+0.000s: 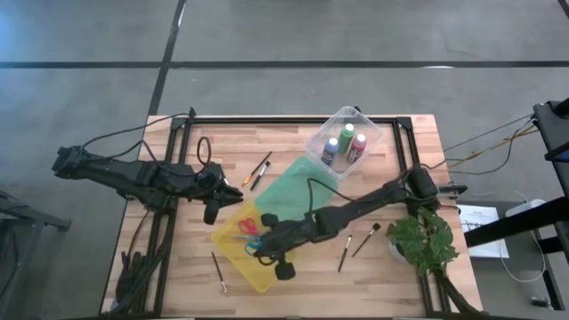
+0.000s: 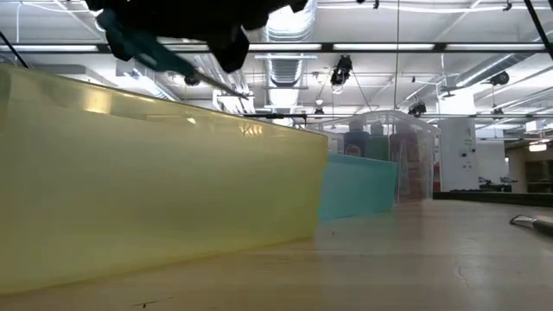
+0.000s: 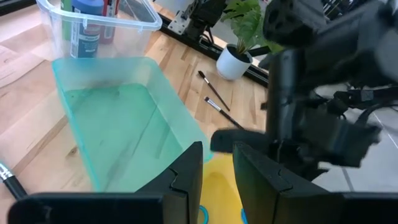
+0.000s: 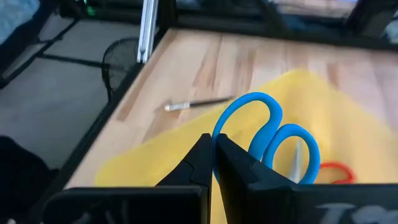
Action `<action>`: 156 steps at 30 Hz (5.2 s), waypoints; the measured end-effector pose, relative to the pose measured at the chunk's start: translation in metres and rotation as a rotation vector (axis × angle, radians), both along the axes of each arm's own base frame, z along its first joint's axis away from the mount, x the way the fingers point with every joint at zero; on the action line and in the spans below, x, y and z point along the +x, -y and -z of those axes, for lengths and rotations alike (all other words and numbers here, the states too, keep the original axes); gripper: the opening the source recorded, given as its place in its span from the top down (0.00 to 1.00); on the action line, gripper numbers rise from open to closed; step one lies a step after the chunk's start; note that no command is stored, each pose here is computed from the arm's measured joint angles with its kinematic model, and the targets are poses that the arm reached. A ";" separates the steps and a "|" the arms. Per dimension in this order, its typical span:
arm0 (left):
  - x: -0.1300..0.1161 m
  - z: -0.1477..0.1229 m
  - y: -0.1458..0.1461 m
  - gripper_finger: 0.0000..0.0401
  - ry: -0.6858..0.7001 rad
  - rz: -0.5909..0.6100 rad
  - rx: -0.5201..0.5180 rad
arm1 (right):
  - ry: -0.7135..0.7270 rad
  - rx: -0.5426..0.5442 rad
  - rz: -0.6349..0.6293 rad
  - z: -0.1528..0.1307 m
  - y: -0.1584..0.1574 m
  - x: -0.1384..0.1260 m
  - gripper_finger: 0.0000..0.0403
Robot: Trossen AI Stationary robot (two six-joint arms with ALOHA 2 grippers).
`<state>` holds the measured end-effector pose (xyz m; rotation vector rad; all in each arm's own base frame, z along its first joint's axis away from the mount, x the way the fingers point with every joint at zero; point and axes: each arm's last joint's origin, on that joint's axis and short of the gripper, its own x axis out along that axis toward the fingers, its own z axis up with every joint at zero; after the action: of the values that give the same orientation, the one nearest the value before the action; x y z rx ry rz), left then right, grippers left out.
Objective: Pick & Place Paint Supplies
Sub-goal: Put the blue scissors into the yellow bin, then put the black highlighter brush into the green bin
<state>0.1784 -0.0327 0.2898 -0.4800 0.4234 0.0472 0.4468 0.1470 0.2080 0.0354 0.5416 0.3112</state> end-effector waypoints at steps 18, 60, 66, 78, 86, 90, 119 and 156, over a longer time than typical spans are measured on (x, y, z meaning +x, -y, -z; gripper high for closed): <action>-0.001 0.002 0.000 0.76 -0.024 0.004 0.015 | -0.067 0.087 0.108 0.017 0.019 0.010 0.67; 0.025 0.056 -0.088 0.75 -0.981 0.773 0.778 | -0.202 0.010 0.609 -0.058 0.069 -0.113 0.58; 0.023 0.078 -0.105 0.75 -1.039 0.825 0.815 | -0.028 0.095 0.717 -0.067 0.082 -0.147 0.58; 0.017 0.118 -0.128 0.75 -1.104 0.859 0.846 | 0.165 0.258 0.760 -0.090 0.099 -0.192 0.58; 0.023 0.142 -0.139 0.75 -1.137 0.947 0.827 | 0.198 0.313 0.773 -0.100 0.101 -0.201 0.58; 0.026 0.153 -0.141 0.75 -1.152 0.988 0.817 | 0.196 0.347 0.783 -0.100 0.100 -0.201 0.58; 0.012 0.135 -0.127 0.91 -1.073 0.853 0.559 | 0.202 0.332 0.783 -0.100 0.096 -0.202 0.58; 0.175 0.057 -0.069 0.88 -0.579 0.035 -0.036 | 0.204 0.284 0.763 -0.100 0.096 -0.202 0.58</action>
<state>0.3532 0.0362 0.2326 -0.4904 1.0015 0.1462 0.2453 0.0512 0.3078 0.4696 0.2473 -0.3542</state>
